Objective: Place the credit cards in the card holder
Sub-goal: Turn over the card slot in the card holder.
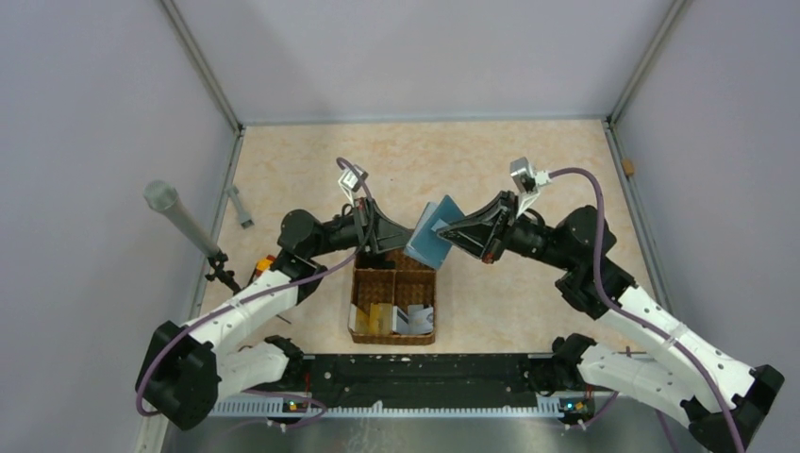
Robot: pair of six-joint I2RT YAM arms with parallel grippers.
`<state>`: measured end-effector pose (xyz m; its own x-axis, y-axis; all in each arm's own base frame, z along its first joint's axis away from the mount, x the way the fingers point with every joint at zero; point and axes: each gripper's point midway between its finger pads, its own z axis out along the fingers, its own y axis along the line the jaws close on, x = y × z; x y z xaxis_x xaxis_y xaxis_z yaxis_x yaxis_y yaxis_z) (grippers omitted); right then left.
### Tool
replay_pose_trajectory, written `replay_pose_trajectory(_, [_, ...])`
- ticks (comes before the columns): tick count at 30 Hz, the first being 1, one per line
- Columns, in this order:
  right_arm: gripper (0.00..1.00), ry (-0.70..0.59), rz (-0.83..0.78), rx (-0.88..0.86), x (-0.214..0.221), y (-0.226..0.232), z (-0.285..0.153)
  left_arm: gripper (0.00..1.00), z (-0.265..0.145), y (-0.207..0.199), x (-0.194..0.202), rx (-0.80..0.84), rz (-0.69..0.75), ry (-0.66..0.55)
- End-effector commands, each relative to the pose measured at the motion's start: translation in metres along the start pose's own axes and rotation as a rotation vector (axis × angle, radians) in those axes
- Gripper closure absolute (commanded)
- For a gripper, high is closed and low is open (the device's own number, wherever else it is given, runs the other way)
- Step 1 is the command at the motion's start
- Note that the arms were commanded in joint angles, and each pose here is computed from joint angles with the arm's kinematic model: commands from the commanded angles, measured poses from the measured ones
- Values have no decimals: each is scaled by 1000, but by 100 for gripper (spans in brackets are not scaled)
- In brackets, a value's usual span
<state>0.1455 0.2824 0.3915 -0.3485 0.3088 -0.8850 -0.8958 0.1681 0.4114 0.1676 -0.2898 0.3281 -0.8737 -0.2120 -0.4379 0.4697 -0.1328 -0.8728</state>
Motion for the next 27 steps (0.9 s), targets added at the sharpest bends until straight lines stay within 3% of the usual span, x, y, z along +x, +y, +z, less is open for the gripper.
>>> replay_pose_trajectory(1, [100, -80, -33, 212, -8, -35, -15, 100, -6, 13, -10, -85, 111, -86])
replay_pose_trajectory(2, [95, -97, -28, 285, -8, -47, -21, 100, -8, 20, -15, -142, 148, -113])
replay_pose_trajectory(4, [73, -115, -17, 424, -4, -69, -36, 100, -18, 36, -28, -290, 233, -182])
replay_pose_trajectory(7, [48, -111, -15, 503, 5, -85, -44, 100, -35, 43, -41, -426, 365, -239])
replay_pose_trajectory(12, [24, -58, 13, 469, 18, -90, -28, 100, -43, 47, -54, -502, 455, -285])
replay_pose_trajectory(20, [16, -46, 86, 477, 26, -102, 0, 100, -46, 85, -69, -782, 548, -272])
replay_pose_trajectory(27, [15, 6, 164, 594, 54, -126, 19, 100, -30, 86, -75, -888, 643, -284])
